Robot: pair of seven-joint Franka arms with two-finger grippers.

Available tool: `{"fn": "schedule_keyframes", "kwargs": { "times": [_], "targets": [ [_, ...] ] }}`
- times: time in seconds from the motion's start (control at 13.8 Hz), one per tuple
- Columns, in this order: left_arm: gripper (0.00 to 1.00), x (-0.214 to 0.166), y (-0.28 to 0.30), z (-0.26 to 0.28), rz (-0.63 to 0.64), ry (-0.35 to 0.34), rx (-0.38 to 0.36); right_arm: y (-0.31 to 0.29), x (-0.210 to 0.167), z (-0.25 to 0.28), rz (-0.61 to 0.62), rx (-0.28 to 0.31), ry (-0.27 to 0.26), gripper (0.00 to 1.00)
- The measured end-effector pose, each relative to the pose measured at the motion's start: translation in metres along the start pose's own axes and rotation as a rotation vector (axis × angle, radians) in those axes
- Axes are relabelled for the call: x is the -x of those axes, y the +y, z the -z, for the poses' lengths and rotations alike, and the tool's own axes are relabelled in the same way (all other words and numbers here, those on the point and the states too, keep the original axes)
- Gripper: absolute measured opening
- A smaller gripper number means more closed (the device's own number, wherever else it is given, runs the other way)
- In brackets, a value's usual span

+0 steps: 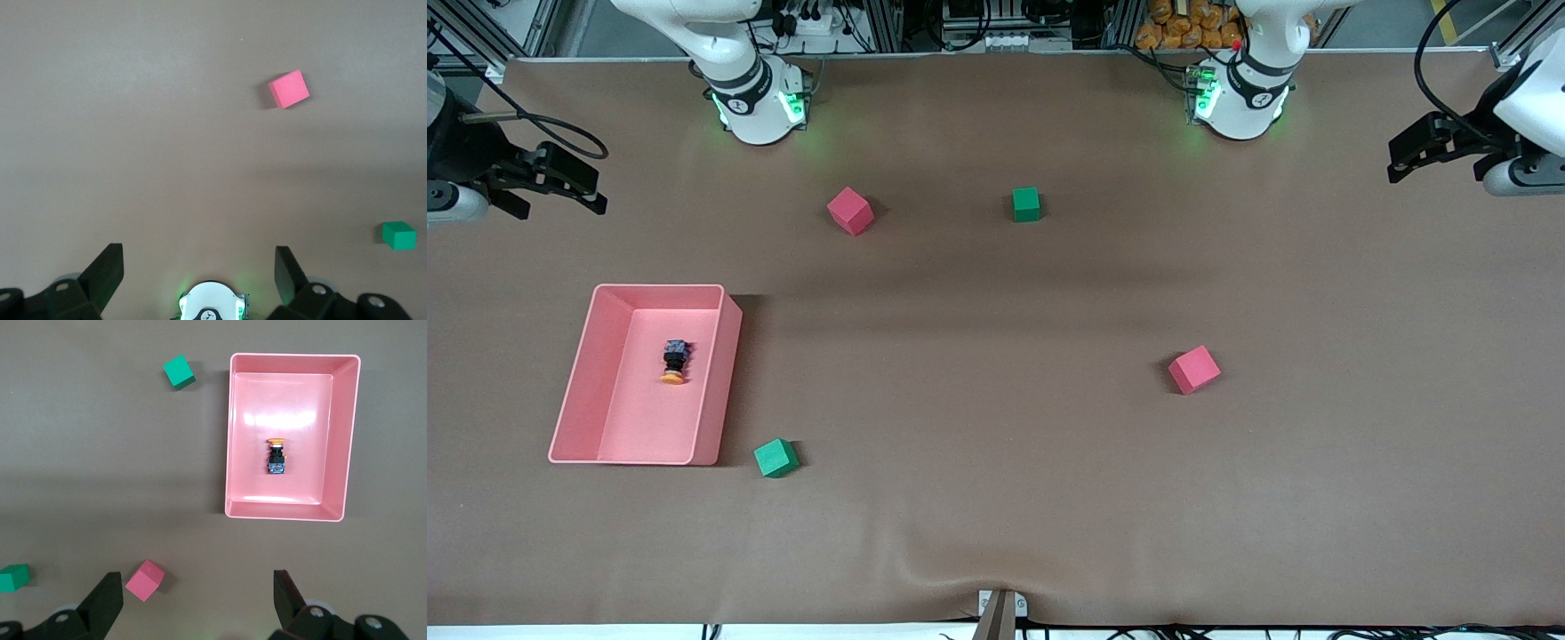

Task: Place and upright button with both arms
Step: 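Move the right gripper toward the pink tray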

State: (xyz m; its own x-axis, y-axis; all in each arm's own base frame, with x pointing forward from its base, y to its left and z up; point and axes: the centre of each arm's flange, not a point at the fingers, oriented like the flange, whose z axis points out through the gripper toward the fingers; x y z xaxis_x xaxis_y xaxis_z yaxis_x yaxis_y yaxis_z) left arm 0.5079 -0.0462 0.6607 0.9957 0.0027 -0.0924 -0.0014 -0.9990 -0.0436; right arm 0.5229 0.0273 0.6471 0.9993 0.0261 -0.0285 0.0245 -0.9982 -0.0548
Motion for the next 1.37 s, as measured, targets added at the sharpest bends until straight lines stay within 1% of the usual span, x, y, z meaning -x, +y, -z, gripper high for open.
{"fn": "schedule_keyframes", "kwargs": {
  "times": [0.22, 0.58, 0.8, 0.94, 1.09, 1.16, 1.23, 1.37],
  "targets": [
    [1.0, -0.001, -0.003, 0.004, 0.005, 0.008, 0.002, 0.0, 0.0, 0.0, 0.0, 0.0, -0.001, 1.0],
    [1.0, -0.007, -0.006, -0.002, 0.008, -0.004, 0.006, 0.001, -0.001, -0.003, -0.001, -0.001, -0.008, 1.0],
    [1.0, -0.011, -0.007, -0.007, 0.009, -0.014, 0.008, 0.022, -0.017, -0.028, -0.021, -0.005, -0.056, 1.0],
    [1.0, -0.014, -0.008, -0.012, 0.011, -0.024, 0.01, 0.056, -0.026, -0.045, 0.011, -0.015, -0.087, 1.0],
    [1.0, -0.018, -0.01, -0.017, 0.012, -0.034, 0.012, 0.105, -0.034, -0.071, 0.037, -0.038, -0.129, 1.0],
    [1.0, -0.019, -0.012, -0.019, 0.016, -0.043, 0.013, 0.133, -0.043, -0.095, 0.041, -0.054, -0.147, 1.0],
    [1.0, -0.019, -0.019, -0.022, 0.028, -0.057, 0.014, 0.155, -0.056, -0.121, 0.038, -0.065, -0.148, 1.0],
    [1.0, -0.015, -0.037, -0.026, 0.061, -0.105, 0.016, 0.17, -0.077, -0.172, 0.036, -0.081, -0.171, 1.0]
  ]
}}
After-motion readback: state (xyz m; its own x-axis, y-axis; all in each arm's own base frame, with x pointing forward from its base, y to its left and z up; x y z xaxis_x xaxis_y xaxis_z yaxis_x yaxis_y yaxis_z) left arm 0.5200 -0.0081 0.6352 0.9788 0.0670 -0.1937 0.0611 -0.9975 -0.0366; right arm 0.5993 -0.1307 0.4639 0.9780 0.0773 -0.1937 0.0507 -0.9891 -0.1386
